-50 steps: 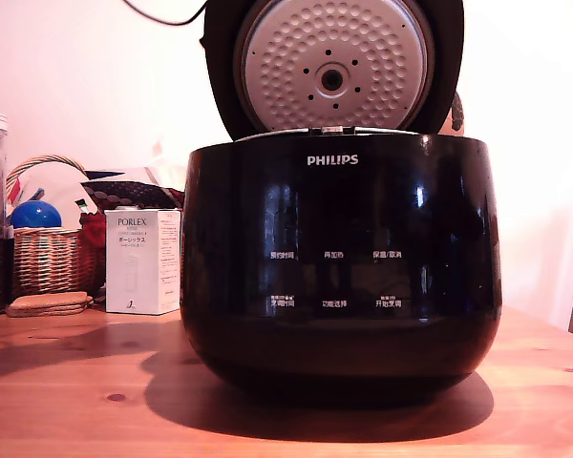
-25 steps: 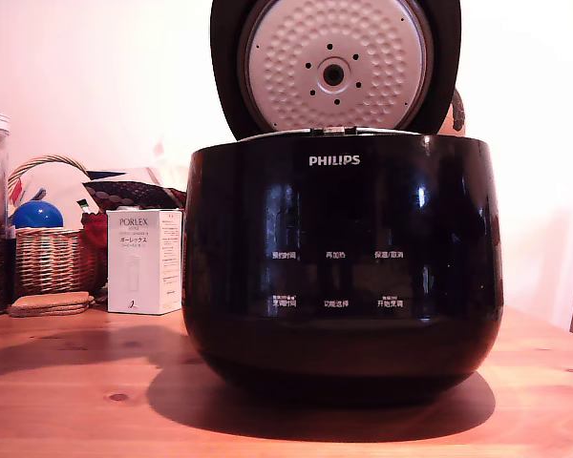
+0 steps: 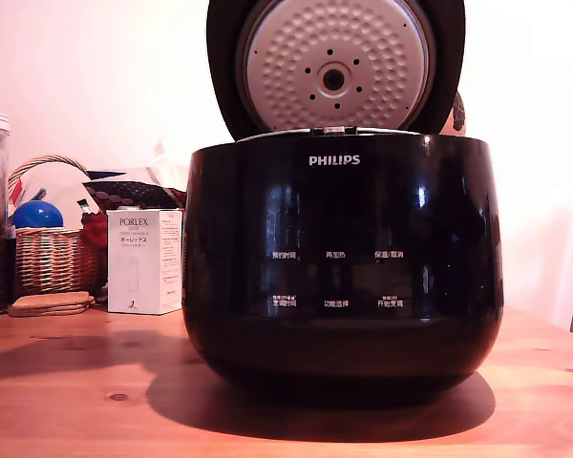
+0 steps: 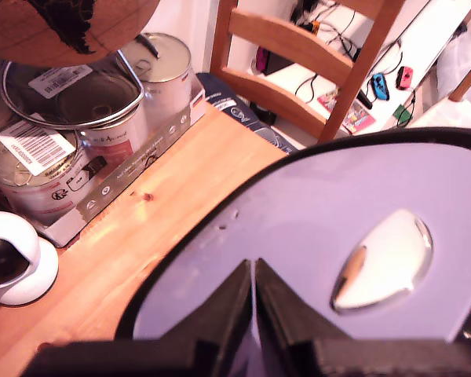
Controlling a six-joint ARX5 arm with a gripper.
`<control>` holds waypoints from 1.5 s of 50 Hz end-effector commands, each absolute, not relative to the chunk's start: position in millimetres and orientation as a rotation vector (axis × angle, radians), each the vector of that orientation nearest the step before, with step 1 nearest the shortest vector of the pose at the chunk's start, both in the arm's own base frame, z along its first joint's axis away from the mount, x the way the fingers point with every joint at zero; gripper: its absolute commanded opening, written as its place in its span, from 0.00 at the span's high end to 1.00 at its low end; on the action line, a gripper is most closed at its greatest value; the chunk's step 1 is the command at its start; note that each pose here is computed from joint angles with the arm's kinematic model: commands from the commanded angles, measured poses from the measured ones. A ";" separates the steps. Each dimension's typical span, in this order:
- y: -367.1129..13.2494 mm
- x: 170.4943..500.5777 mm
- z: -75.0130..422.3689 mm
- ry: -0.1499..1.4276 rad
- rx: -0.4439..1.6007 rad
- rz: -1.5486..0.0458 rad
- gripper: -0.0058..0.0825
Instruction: Close the rice cooker by pressing the lid down with medium force
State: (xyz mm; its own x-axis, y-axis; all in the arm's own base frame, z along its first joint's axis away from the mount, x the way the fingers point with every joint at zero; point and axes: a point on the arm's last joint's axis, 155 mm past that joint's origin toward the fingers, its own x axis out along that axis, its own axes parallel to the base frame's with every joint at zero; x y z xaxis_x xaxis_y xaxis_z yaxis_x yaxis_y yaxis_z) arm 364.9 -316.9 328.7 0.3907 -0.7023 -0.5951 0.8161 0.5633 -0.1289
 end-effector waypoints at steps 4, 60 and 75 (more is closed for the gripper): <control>-315.7 357.3 304.9 0.696 0.188 -0.972 0.96; -325.9 320.4 216.6 0.677 0.077 -0.954 0.96; -317.2 309.0 224.2 0.568 0.022 -0.942 0.96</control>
State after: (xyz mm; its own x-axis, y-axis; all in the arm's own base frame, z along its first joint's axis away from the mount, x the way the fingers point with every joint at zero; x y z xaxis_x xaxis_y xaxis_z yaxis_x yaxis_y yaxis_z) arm 317.2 -319.0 241.9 0.4701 -0.7613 -0.4466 0.7711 0.6004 -0.2117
